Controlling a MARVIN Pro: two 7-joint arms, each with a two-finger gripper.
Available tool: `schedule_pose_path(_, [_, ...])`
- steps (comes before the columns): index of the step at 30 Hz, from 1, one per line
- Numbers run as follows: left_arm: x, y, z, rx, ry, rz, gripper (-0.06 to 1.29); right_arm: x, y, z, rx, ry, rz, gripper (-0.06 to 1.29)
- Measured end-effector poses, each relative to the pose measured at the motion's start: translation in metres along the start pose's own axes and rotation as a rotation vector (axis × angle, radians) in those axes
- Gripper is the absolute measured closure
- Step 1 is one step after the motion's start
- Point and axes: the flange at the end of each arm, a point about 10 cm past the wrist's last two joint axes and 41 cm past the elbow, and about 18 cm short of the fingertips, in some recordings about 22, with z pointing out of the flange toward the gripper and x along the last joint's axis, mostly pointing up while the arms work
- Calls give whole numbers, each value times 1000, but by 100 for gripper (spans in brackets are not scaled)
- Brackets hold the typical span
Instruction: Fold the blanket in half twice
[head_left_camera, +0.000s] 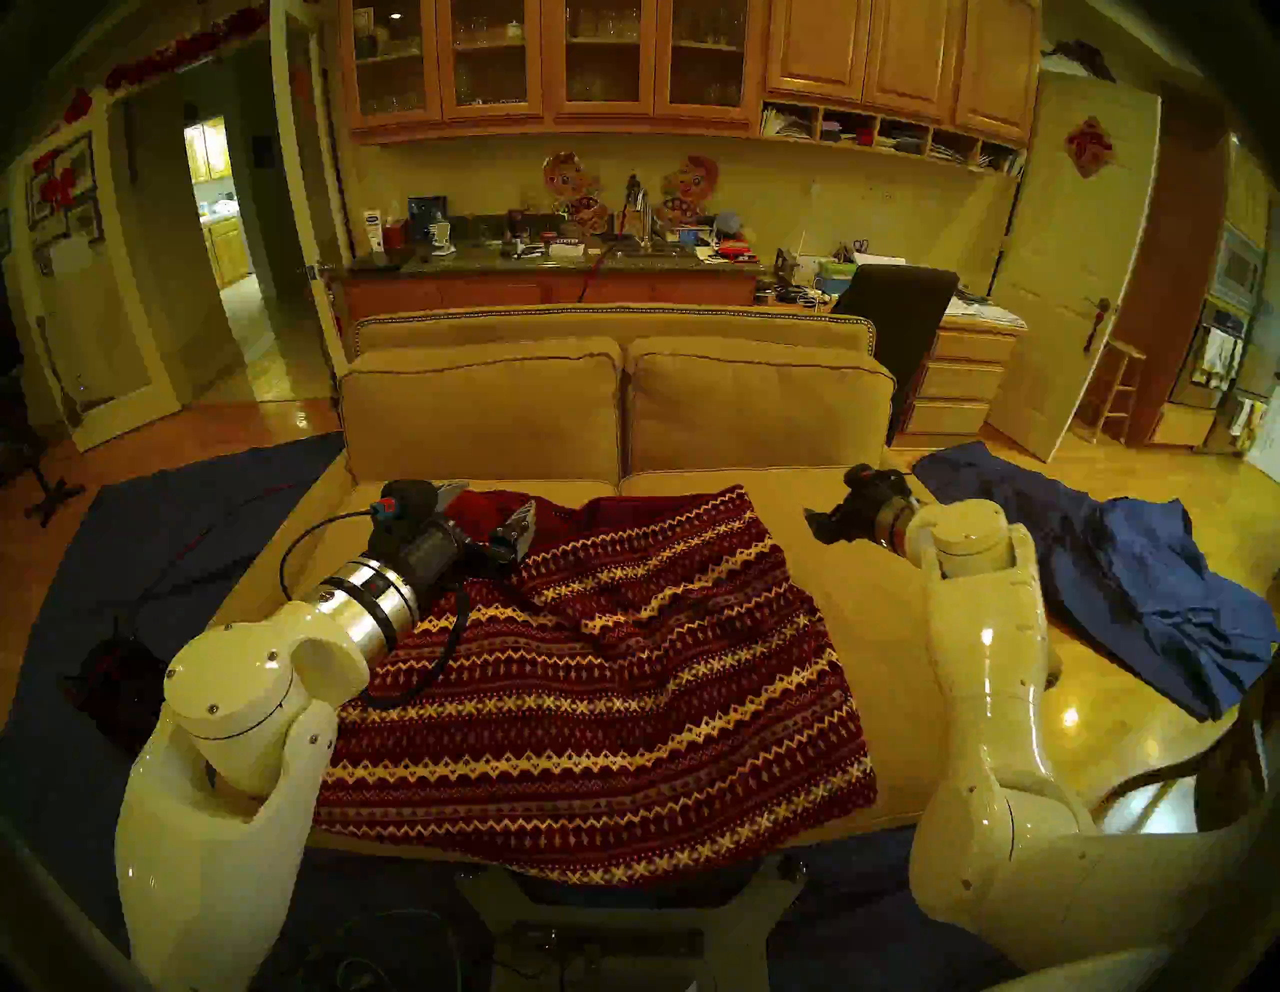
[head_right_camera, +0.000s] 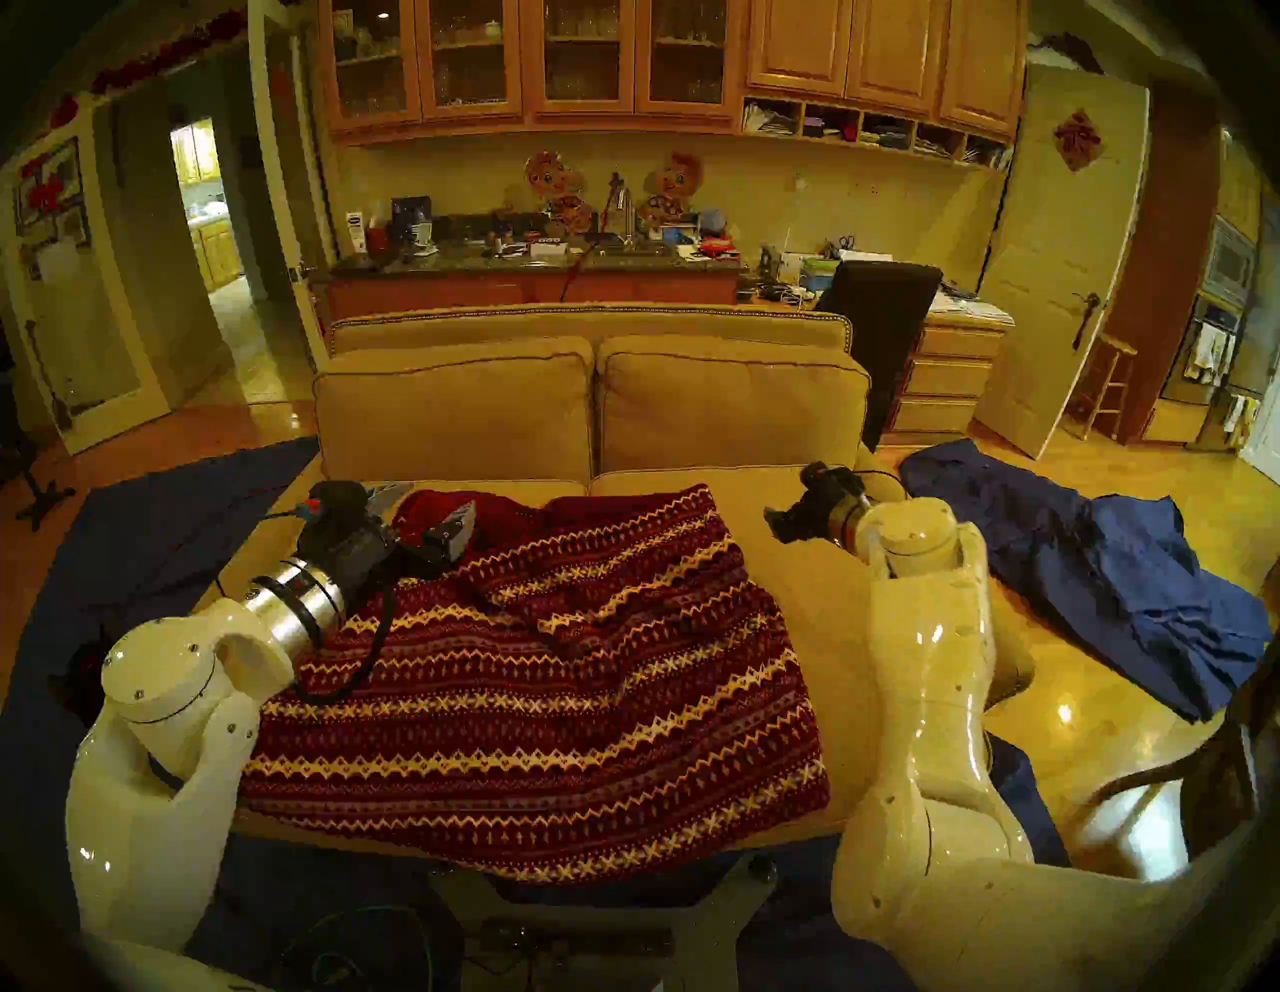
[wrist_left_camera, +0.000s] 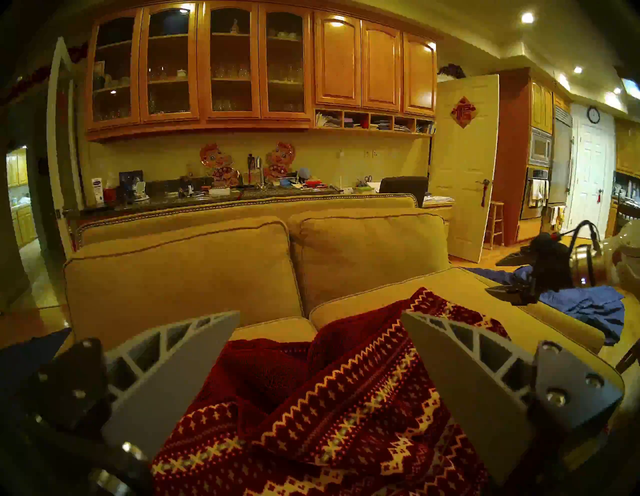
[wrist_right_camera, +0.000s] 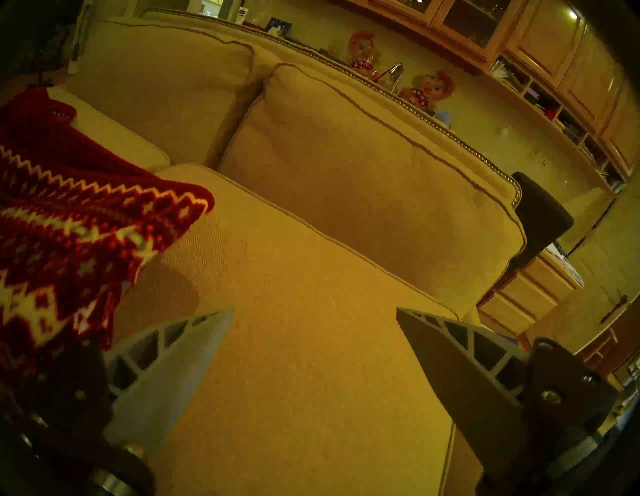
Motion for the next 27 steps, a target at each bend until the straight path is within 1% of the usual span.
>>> schedule_pose_path(5, [0, 0, 0, 0, 0, 0, -3, -12, 16, -29, 6, 21, 9, 2])
schedule_pose_path(6, [0, 0, 0, 0, 0, 0, -3, -16, 21, -39, 12, 27, 13, 2])
schedule_pose_path(7, [0, 0, 0, 0, 0, 0, -3, -18, 22, -42, 14, 29, 13, 2])
schedule_pose_path(9, [0, 0, 0, 0, 0, 0, -3, -24, 25, -56, 27, 34, 16, 2])
schedule_pose_path(12, [0, 0, 0, 0, 0, 0, -3, -30, 26, -71, 50, 43, 16, 2])
schedule_pose_path(15, [0, 0, 0, 0, -1, 0, -3, -38, 21, -88, 90, 56, 17, 2])
schedule_pose_path(19, [0, 0, 0, 0, -1, 0, -3, -45, 12, -105, 139, 73, 28, 2])
schedule_pose_path(25, [0, 0, 0, 0, -1, 0, -3, -54, -14, -131, 240, 118, 57, 2])
schedule_pose_path(27, [0, 0, 0, 0, -1, 0, -3, -56, -20, -138, 263, 136, 67, 2])
